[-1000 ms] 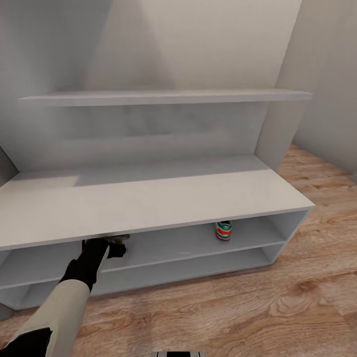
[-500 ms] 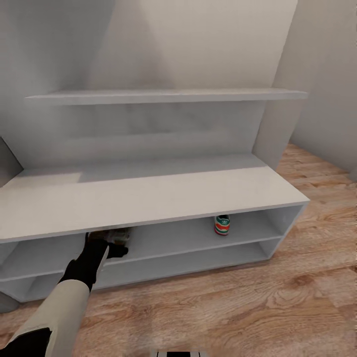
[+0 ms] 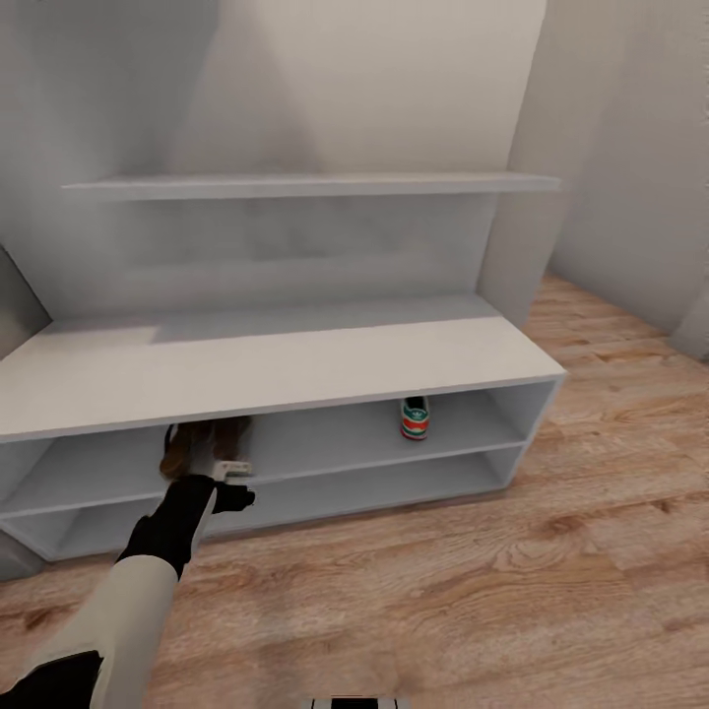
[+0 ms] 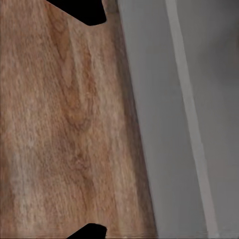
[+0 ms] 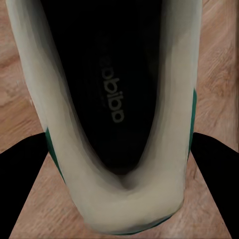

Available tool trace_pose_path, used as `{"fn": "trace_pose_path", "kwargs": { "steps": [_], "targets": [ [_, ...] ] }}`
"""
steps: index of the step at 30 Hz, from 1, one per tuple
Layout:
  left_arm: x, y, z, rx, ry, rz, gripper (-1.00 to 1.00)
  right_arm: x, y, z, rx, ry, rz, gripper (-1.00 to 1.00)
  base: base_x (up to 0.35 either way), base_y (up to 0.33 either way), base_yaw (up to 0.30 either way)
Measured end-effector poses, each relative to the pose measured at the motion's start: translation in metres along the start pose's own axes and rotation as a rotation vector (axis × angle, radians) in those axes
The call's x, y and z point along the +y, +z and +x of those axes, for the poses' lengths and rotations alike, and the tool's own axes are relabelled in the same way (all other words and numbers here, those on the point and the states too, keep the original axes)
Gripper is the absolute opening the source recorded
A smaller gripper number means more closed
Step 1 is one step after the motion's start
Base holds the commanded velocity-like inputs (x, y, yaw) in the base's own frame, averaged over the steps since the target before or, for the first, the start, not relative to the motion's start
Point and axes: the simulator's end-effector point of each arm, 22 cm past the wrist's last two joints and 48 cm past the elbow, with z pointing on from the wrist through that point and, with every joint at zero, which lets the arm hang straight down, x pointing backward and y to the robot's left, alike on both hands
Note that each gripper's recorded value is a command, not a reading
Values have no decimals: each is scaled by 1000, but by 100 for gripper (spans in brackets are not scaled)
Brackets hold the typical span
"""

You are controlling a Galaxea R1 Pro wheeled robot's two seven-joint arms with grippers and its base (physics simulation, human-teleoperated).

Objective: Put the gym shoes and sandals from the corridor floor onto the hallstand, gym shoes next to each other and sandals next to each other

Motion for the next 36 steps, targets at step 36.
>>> {"fn": "trace_pose_path", "kwargs": {
  "steps": [36],
  "targets": [
    [-20, 0, 185, -304, 61, 242, 100, 19, 3, 22, -60, -15, -37, -100, -178, -155, 0]
  ]
}}
